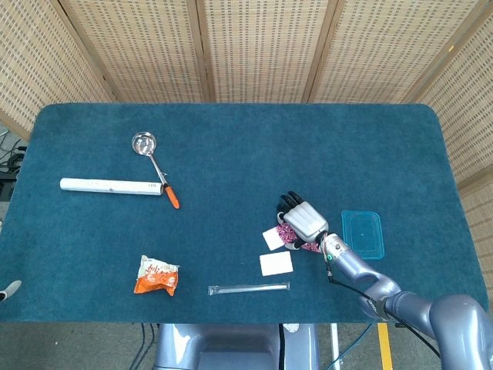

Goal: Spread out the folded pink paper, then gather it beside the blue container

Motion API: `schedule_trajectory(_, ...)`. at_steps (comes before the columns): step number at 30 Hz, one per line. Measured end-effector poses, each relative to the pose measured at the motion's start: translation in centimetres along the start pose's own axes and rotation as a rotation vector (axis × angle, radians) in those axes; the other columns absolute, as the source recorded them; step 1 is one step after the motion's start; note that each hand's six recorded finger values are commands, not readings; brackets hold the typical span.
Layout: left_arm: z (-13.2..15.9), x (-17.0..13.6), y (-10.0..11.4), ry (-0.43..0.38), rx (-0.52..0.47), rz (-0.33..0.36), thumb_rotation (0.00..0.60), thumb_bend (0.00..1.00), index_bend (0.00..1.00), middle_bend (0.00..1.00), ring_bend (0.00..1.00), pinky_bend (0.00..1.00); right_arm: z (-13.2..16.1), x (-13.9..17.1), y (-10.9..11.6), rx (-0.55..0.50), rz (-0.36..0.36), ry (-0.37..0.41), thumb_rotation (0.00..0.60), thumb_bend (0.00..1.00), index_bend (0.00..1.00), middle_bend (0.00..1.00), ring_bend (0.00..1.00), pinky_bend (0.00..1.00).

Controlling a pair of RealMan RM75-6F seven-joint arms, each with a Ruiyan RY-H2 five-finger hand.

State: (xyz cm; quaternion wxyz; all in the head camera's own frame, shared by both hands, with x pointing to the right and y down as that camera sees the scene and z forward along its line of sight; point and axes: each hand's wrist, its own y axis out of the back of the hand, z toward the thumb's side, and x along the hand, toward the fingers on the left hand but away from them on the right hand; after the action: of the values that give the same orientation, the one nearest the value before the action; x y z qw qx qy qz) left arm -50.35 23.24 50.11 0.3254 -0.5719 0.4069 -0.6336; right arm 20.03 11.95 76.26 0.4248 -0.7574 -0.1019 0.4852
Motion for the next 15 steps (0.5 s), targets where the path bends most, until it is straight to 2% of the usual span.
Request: schedule_trajectory(15, 0.05, -0.05, 0.02, 0.000, 0.000, 0.001, 0.600, 0.03, 0.00, 0.00, 0.00, 0.00, -0.21, 0.03, 0.24, -0.018, -0.017, -0.001, 0.600, 0.44, 0.54, 0.34, 0.02, 0.00)
